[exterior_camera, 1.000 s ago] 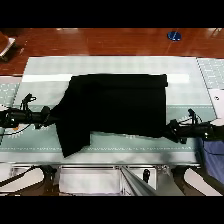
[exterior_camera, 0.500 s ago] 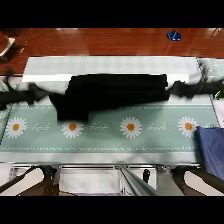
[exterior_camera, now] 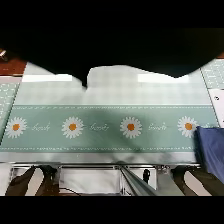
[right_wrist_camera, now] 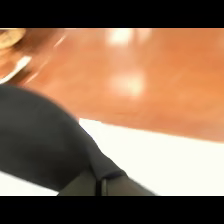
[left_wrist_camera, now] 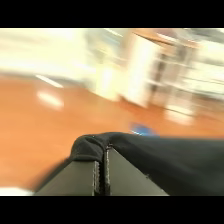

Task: Fold the shirts.

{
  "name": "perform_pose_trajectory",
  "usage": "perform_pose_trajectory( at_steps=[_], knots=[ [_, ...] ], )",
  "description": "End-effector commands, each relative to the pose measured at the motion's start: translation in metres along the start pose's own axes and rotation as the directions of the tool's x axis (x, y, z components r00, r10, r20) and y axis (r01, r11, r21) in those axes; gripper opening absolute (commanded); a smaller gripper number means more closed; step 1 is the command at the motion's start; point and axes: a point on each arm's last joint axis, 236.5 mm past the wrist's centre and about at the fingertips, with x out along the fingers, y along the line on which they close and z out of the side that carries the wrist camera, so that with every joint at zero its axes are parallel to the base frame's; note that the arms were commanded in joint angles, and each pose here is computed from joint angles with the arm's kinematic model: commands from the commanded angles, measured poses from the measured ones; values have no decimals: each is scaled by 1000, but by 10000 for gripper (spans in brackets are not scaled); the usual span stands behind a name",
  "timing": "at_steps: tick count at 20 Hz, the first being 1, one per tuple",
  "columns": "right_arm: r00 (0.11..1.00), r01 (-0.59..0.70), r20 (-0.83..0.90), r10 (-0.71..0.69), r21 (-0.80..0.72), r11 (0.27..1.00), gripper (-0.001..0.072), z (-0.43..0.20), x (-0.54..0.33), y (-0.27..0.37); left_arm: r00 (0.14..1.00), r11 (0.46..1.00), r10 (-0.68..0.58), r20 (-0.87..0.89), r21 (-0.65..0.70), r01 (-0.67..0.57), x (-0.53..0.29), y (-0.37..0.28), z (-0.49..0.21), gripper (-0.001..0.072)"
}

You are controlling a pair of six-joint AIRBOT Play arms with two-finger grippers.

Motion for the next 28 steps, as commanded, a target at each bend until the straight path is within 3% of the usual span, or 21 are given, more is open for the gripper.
perform_pose_trajectory(
  at_steps=[1, 3, 7, 11, 15, 20, 23, 28],
  knots=[
    [966, 234, 129, -225, -63, 970, 24, -2, -99, -1, 921, 916, 302, 247, 193, -352, -115, -9, 59, 23],
    [947, 292, 156, -280, -60, 955, 24, -11, -131, 2, 891, 888, 316, 325, 231, -399, -160, -25, 67, 23],
    [947, 318, 53, -316, -35, 947, 24, -45, -143, 0, 909, 895, 263, 324, 269, -355, -186, -33, 63, 23],
    [969, 176, -178, -169, 26, 984, 24, -91, -73, -2, 941, 913, 303, 149, 237, -332, -137, 1, 18, 23],
    [940, 16, -340, 43, 170, 985, 24, -153, 14, -7, 935, 948, 311, -171, 129, -292, -61, 45, -84, 24],
    [894, 72, -444, 65, 285, 956, 24, -229, 114, -65, 806, 982, 185, -562, 74, -174, 27, 85, -246, 24],
    [890, 69, -444, 105, 358, 931, 24, -250, 189, -99, 771, 976, 112, -626, -77, -203, 94, 112, -305, 24],
    [851, 153, -508, 134, 484, 862, 24, -318, 307, -166, 726, 906, 34, -687, -286, -313, 189, 159, -396, 24]
  ],
)
